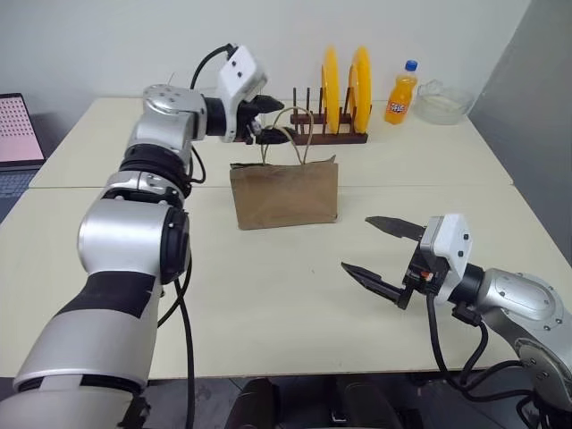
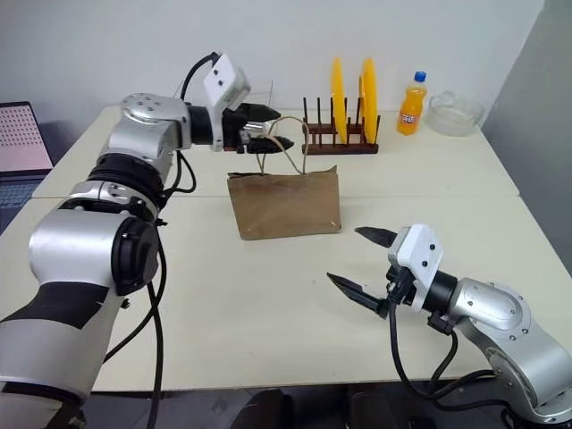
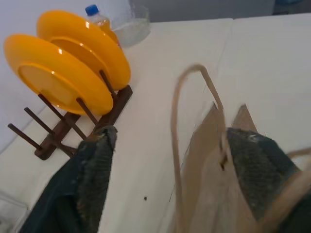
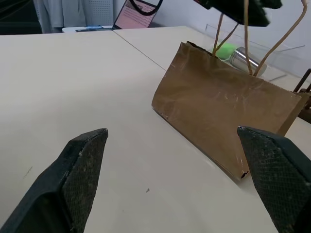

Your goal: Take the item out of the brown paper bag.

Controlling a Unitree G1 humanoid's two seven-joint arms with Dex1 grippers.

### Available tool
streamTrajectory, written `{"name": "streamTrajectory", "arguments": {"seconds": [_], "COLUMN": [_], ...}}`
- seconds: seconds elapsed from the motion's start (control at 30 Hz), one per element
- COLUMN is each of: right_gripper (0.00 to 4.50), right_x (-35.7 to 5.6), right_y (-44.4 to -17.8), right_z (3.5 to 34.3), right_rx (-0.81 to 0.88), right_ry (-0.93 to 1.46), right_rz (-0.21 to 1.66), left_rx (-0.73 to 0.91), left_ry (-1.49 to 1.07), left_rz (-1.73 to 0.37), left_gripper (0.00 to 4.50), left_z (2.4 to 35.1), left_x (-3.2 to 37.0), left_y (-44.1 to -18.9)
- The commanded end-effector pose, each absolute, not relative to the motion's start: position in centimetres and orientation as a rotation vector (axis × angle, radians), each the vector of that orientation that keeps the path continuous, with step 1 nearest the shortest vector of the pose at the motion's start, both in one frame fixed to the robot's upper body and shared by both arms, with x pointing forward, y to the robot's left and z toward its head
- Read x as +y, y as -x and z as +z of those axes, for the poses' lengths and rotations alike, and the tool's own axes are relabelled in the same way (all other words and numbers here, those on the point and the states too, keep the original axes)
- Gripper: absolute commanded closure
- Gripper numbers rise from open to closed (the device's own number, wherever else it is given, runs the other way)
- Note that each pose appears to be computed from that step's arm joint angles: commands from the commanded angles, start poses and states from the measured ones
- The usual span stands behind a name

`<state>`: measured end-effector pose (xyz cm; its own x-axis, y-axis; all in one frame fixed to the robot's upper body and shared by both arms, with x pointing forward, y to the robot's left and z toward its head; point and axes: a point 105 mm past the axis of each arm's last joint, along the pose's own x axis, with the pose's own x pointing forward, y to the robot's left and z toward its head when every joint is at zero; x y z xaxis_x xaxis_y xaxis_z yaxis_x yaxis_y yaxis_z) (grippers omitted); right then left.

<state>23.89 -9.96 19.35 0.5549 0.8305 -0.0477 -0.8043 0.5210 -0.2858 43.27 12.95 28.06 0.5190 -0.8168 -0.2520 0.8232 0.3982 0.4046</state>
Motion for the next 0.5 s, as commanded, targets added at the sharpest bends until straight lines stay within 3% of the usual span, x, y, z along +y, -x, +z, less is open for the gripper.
{"name": "streamTrajectory", "arguments": {"seconds": [0.03, 0.23, 0.37, 0.5], "right_gripper": [0.0, 0.0, 0.87, 2.37], "right_x": [-9.7, -9.4, -9.7, -10.1], "right_y": [-23.9, -24.8, -25.8, -28.0], "right_z": [19.8, 19.3, 20.1, 21.4], "right_rx": [-0.131, -0.1, -0.144, -0.197], "right_ry": [0.31, 0.318, 0.317, 0.339], "right_rz": [0.981, 0.994, 0.961, 0.916], "left_rx": [-0.022, -0.056, -0.083, -0.075], "left_ry": [-0.587, -0.544, -0.51, -0.395], "left_rz": [-1.062, -1.02, -0.986, -0.908], "left_gripper": [0.48, 0.48, 0.44, 0.44], "left_z": [29.1, 28.3, 27.5, 26.1], "left_x": [14.4, 17.5, 19.2, 19.1], "left_y": [-42.3, -41.1, -37.6, -32.3]}}
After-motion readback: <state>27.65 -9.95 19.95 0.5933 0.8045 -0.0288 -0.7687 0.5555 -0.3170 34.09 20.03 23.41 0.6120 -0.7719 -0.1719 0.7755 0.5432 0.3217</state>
